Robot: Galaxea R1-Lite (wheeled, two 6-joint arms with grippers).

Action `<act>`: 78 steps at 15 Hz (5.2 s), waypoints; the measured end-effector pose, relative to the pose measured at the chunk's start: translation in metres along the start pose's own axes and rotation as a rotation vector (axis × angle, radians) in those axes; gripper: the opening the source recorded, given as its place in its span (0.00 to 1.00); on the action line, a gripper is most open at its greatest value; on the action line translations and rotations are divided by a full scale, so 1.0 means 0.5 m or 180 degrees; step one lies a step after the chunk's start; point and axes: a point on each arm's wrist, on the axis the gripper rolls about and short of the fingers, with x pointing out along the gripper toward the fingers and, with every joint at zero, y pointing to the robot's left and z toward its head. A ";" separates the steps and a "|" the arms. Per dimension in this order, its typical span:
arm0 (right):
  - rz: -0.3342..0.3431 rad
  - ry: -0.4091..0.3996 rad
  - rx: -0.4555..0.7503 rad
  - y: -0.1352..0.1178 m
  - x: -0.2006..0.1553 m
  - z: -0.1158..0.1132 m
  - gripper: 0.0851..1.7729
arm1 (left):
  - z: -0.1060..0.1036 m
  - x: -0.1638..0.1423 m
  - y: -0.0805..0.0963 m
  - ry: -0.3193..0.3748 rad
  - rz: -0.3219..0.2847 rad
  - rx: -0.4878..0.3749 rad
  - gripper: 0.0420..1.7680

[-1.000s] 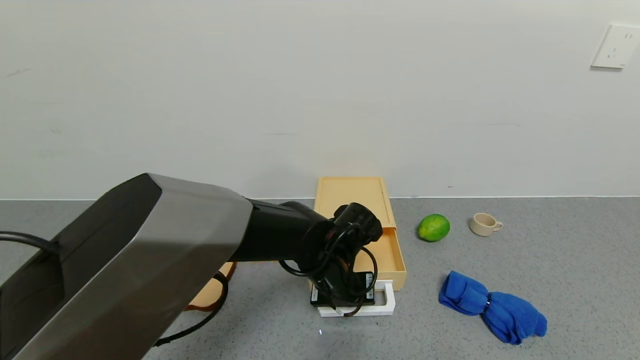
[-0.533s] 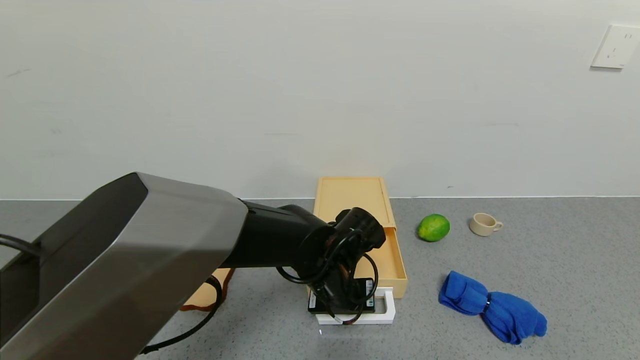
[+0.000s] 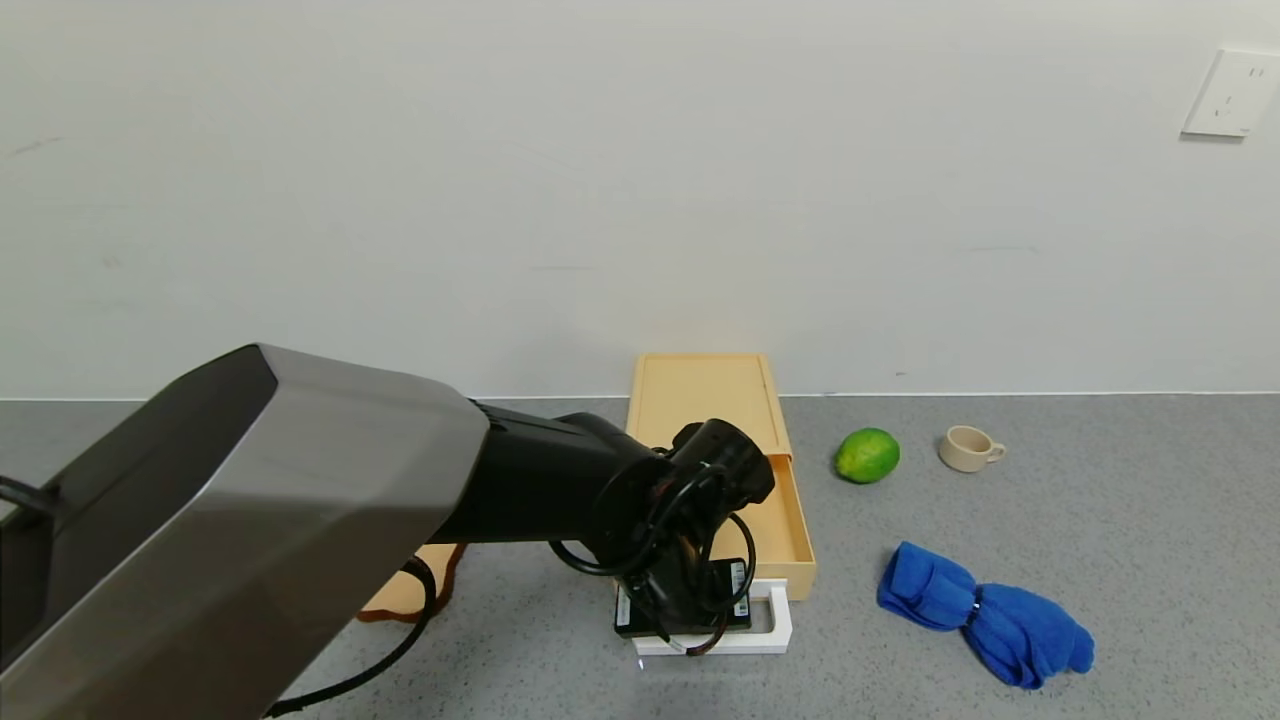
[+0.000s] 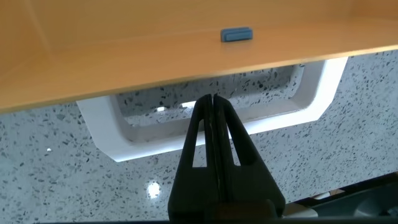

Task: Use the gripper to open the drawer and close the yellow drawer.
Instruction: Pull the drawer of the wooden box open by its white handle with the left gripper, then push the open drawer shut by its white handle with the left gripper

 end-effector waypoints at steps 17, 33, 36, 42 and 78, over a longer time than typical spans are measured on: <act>0.0001 -0.0001 0.0000 0.000 0.000 0.000 0.96 | -0.001 -0.215 0.025 -0.0465 -0.0289 0.0384 0.04; 0.0003 -0.0002 0.0000 0.000 0.000 0.000 0.96 | 0.080 -0.384 0.321 -0.1104 -0.1012 0.0780 0.04; 0.0000 -0.0001 0.0000 0.000 0.000 0.000 0.96 | 0.079 -0.385 0.324 -0.1107 -0.1004 0.0760 0.04; 0.0001 0.0001 -0.0001 0.000 0.000 0.000 0.96 | 0.066 -0.387 0.298 -0.1035 -0.1071 0.0608 0.04; 0.0001 -0.0001 0.0000 0.000 0.000 0.000 0.96 | -0.133 -0.036 -0.034 -0.1251 0.0192 0.0097 0.04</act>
